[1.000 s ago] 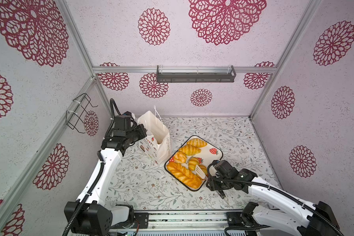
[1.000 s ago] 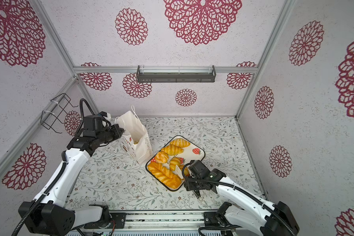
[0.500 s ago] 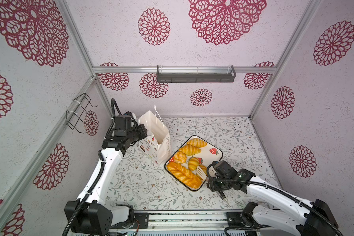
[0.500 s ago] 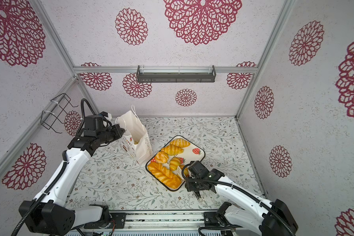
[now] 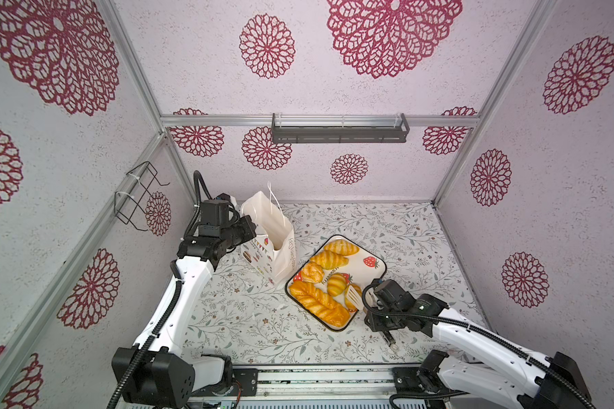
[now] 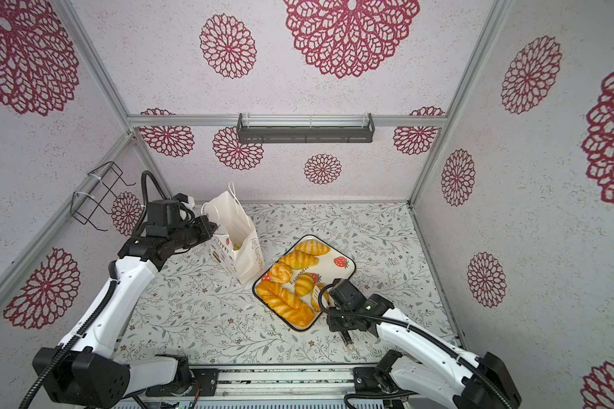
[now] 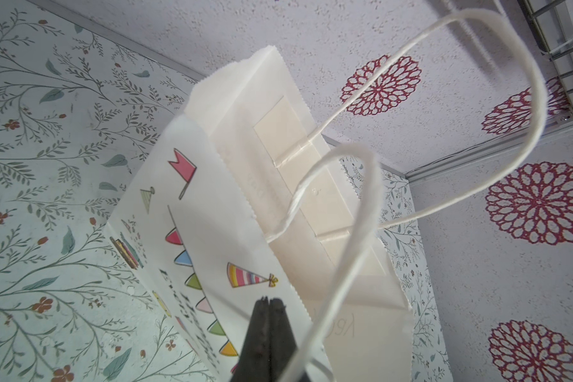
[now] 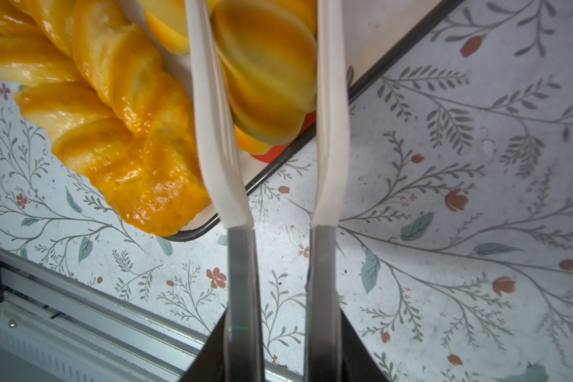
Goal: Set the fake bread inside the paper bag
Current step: 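Lower the tongs onto a striped roll on the tray and close them, then lift the held roll with the tongs over to the bag opening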
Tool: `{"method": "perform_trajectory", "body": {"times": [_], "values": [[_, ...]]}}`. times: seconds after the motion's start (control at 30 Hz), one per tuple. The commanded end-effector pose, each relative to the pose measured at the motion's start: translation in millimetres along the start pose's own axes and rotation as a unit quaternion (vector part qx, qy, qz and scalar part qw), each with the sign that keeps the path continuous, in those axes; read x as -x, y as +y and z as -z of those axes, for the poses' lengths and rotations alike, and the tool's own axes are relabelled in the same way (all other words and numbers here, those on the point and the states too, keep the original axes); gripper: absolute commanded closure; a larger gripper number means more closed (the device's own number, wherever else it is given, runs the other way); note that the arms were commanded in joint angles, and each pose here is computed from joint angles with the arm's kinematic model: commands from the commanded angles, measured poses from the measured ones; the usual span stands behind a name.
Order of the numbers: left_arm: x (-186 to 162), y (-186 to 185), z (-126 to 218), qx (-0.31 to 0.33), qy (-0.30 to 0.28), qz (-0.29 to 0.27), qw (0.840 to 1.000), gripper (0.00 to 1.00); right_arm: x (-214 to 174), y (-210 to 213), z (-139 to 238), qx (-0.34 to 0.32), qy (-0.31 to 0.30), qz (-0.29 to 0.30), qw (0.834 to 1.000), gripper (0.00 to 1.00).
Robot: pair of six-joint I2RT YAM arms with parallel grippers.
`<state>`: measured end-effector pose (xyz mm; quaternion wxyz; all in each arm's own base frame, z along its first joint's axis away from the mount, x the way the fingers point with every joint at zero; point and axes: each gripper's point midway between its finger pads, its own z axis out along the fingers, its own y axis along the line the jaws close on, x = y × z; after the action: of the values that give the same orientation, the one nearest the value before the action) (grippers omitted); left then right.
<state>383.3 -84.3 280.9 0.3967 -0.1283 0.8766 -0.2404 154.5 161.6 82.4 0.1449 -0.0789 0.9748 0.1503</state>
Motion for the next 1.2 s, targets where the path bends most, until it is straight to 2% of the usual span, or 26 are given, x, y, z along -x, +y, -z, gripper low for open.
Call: {"method": "perform_trajectory", "body": {"times": [0.0, 0.37, 0.67, 1.17], "values": [[-0.9, -1.9, -0.6, -0.003, -0.003, -0.002, 1.000, 1.00, 21.6, 0.9, 19.4, -0.004, -0.044, 0.001, 0.999, 0.77], [1.6, -5.5, 0.9, -0.009, -0.007, 0.000, 1.000, 1.00, 61.5, 8.4, 44.1, 0.005, -0.093, 0.003, 0.996, 0.77], [0.8, -6.2, 0.3, -0.009, 0.001, 0.000, 1.000, 1.00, 96.8, 33.8, 77.9, 0.033, -0.135, 0.020, 0.990, 0.77], [-1.0, -5.4, 1.3, -0.007, 0.001, 0.001, 1.000, 1.00, 131.0, 77.0, 116.4, 0.096, -0.185, 0.054, 0.976, 0.77]]}}
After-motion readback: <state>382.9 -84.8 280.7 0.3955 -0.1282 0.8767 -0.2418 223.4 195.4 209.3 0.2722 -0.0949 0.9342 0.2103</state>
